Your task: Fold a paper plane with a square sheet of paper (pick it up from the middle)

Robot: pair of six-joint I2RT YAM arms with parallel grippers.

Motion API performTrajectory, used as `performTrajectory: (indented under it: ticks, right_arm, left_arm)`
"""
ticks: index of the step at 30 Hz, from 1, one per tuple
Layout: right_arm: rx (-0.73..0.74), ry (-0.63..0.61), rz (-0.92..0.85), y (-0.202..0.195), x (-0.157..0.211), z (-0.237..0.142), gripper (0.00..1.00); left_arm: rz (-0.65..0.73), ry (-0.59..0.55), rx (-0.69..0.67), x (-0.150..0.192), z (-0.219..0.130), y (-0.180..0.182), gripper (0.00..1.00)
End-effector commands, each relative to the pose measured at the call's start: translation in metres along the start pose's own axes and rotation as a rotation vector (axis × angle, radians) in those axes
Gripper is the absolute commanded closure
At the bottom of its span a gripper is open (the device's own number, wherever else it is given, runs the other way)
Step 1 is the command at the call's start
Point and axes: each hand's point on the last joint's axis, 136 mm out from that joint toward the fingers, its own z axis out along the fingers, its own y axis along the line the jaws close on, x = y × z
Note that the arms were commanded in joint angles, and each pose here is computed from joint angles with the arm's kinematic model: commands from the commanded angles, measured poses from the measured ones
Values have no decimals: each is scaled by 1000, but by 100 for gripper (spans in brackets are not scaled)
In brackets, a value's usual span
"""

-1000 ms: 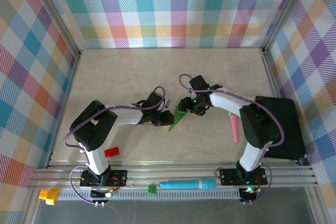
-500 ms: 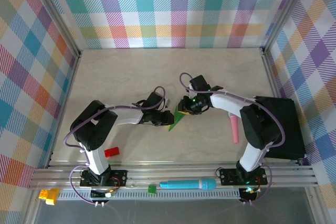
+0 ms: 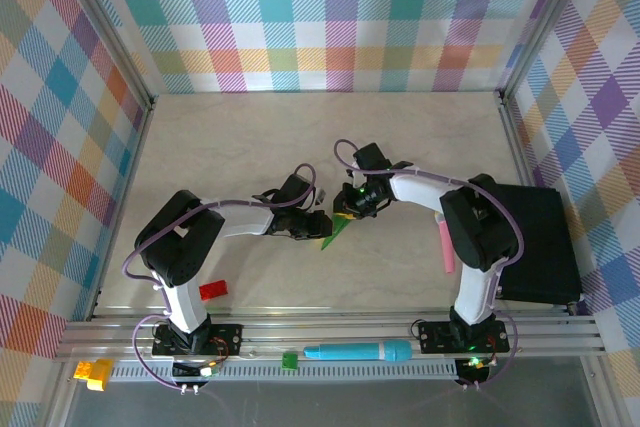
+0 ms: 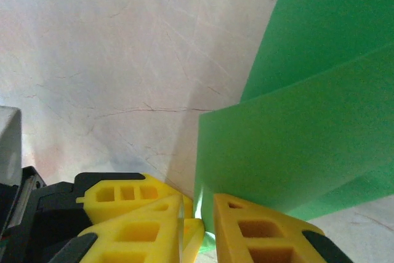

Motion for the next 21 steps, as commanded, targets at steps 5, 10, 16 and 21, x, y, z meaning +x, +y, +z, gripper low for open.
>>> performTrajectory:
  ticks: [5, 10, 16, 21]
  right_arm:
    - [57, 6, -5, -7, -2, 4, 80]
    - [102, 4, 4, -16, -2, 6, 81]
    - [114, 9, 10, -22, 0, 9, 81]
    - [120, 11, 13, -24, 0, 11, 82]
  left_arm:
    - [-18, 75, -170, 26, 18, 48, 81]
    - [-16, 79, -174, 27, 17, 49, 81]
    - [-12, 74, -170, 27, 17, 48, 81]
    - [-12, 77, -170, 28, 17, 48, 81]
